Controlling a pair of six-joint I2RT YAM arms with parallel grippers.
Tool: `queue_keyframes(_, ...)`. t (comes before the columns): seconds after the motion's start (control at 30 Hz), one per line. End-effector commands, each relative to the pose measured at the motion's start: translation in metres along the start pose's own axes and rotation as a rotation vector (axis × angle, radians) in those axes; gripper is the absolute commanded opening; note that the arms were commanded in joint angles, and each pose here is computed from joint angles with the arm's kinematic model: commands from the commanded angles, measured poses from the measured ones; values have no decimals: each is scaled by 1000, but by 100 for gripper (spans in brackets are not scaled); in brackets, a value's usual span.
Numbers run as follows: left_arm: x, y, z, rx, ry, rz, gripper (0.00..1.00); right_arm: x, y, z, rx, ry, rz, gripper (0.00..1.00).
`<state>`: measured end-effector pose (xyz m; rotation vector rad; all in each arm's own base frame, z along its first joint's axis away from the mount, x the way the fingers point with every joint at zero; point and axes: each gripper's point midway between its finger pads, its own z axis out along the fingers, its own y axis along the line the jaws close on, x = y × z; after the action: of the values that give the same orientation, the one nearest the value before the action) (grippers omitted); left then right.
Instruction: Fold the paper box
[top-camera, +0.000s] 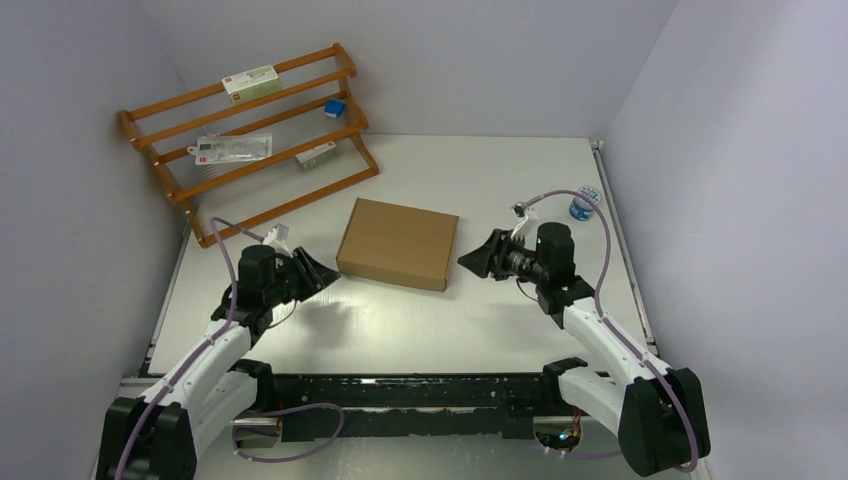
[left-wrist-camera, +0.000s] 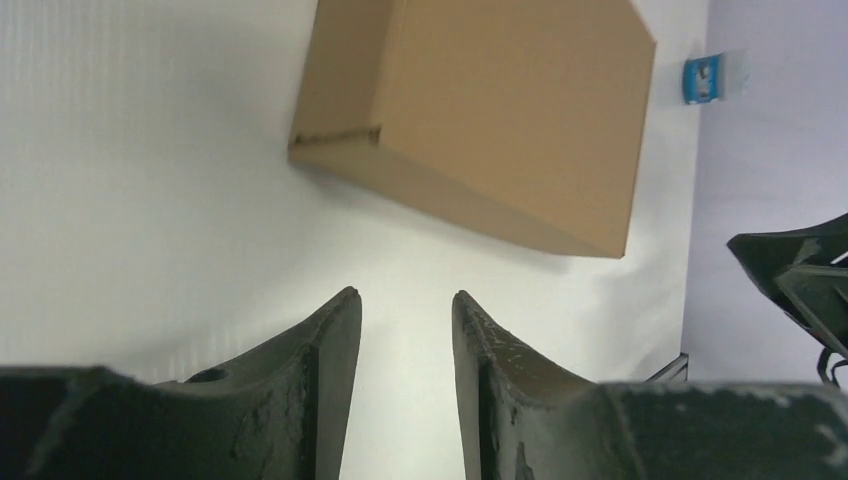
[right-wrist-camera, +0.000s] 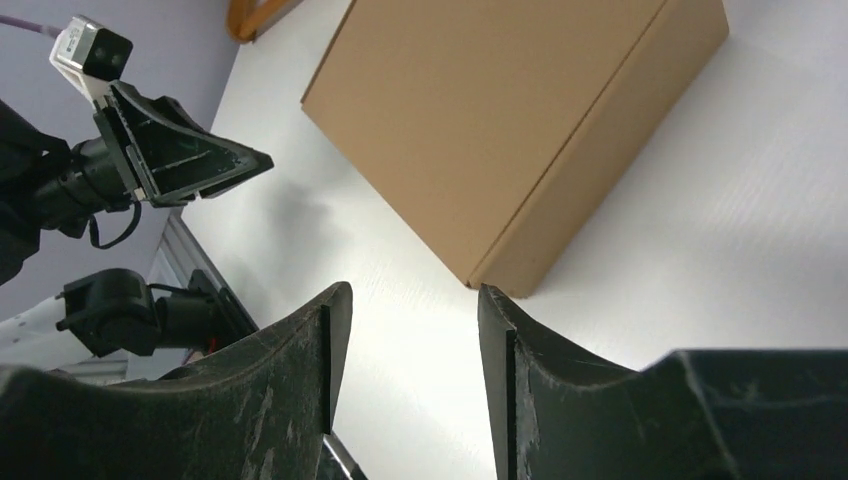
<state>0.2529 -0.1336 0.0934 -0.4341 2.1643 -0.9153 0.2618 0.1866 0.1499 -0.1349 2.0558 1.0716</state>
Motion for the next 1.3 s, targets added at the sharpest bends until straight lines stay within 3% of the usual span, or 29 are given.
queue_keyframes(0.0,9,6,-8,-19,22,-9,45,16,-7,-9,32,25,-3,53)
queue_keyframes(0.2,-11,1,-18,-61,-25,83,55,11,-23,-14,127,-18,-35,63)
queue_keyframes(0.47,-66,-17,-46,-159,-169,274,69,-22,-33,-30,284,-101,-107,83)
queue_keyframes(0.8,-124,-59,-112,-274,-368,529,83,-83,-11,-90,427,-370,-179,99)
queue_keyframes(0.97,-124,-79,-141,-210,-473,565,96,-104,6,-130,474,-512,-206,100)
queue_keyframes(1.27,-113,-82,-178,-94,-621,580,97,-116,12,-208,637,-733,-233,100)
